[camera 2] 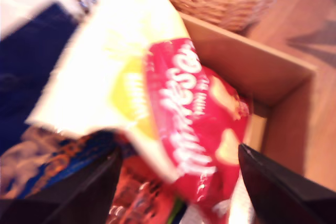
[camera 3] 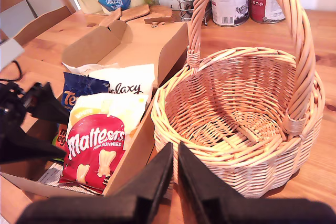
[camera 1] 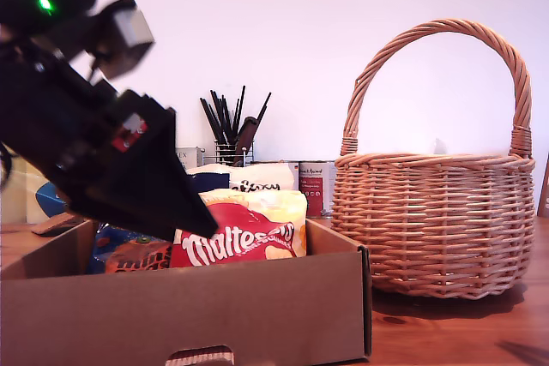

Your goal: Move the bags of Easter eggs from the cardboard box on the left into the woven basket on the right side.

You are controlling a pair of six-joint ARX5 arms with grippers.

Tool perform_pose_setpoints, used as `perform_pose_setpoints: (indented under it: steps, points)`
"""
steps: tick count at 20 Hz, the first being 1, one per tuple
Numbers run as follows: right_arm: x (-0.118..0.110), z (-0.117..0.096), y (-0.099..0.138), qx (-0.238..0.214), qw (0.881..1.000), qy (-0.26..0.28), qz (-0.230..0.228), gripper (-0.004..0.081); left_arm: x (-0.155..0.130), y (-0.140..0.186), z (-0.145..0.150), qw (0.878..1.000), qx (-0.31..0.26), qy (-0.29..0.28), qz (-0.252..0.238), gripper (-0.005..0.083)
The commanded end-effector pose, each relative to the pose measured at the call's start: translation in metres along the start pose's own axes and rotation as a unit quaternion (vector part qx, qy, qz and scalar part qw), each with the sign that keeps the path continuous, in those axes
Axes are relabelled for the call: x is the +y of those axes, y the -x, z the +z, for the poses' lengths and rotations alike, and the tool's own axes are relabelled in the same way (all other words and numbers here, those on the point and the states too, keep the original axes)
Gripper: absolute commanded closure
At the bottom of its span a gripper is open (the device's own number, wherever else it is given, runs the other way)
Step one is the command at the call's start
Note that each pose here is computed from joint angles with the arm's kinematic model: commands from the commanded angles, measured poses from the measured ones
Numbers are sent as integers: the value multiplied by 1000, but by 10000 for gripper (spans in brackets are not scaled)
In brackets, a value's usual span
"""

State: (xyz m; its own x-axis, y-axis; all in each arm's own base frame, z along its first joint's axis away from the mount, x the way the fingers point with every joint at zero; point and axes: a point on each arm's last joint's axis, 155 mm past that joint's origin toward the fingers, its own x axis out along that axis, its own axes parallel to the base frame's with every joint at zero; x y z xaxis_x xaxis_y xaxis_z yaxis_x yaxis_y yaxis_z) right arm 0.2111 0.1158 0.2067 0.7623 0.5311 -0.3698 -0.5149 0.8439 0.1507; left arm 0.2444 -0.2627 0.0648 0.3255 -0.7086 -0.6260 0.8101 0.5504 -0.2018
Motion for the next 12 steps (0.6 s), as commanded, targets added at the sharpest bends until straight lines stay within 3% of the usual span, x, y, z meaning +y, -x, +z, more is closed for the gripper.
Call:
perform_pose_setpoints:
  steps: [1, 12]
  points:
    - [1, -3, -2, 0, 1000, 2, 4, 783, -8, -2, 12, 999, -29, -13, -22, 136]
    - [1, -3, -2, 0, 1000, 2, 4, 783, -6, -37, -5, 999, -16, -7, -41, 262]
